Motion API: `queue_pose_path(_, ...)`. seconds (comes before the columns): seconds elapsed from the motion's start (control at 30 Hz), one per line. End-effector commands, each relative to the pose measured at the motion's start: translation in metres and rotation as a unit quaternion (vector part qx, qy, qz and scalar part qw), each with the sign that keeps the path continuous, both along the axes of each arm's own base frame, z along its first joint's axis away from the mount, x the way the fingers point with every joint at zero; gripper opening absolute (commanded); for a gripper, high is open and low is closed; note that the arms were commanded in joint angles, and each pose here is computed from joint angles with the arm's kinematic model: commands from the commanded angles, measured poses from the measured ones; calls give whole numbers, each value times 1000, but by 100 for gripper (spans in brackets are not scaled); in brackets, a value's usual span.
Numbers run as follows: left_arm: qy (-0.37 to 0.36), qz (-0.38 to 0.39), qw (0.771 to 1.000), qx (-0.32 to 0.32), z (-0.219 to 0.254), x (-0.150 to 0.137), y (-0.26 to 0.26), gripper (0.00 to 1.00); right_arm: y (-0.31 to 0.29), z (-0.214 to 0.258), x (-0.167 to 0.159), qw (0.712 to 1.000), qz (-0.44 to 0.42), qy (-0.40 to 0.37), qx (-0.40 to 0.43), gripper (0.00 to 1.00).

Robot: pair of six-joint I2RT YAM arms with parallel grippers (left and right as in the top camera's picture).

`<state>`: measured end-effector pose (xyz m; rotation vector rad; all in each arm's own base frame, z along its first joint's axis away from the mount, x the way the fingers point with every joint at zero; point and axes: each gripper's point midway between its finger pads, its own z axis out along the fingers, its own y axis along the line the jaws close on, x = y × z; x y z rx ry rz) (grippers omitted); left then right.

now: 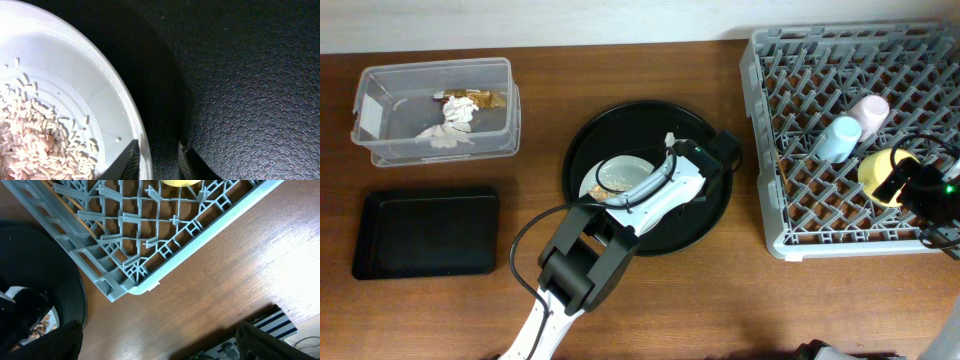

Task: Sort waste into correct bins and load items into the dishwasher rack
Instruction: 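Grasp the plate rim with the left gripper and lift it leftward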

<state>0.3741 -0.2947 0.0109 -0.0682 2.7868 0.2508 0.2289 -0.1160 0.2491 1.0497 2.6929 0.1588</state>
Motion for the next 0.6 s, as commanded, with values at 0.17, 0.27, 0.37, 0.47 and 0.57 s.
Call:
queue_pose_path(0.17, -2, -3, 1000, 11, 0, 1, 0, 8, -2, -1, -1, 1000, -7, 4, -2, 99)
queue_pose_path(0.27, 1, -3, 1000, 14, 0, -1, 2, 7, -2, -1, -1, 1000, -7, 4, -2, 98)
queue_pose_path(0.37, 4, -3, 1000, 17, 0, -2, 3, 1, -2, -1, -1, 1000, -7, 4, -2, 98)
queue_pose_path(0.47, 7, -3, 1000, 21, 4, -3, 4, 1, -2, -1, -1, 1000, -7, 4, -2, 98)
queue_pose_path(0.57, 2, -2, 999, 35, 23, 0, 7, 1, -2, -1, -1, 1000, -7, 4, -2, 98)
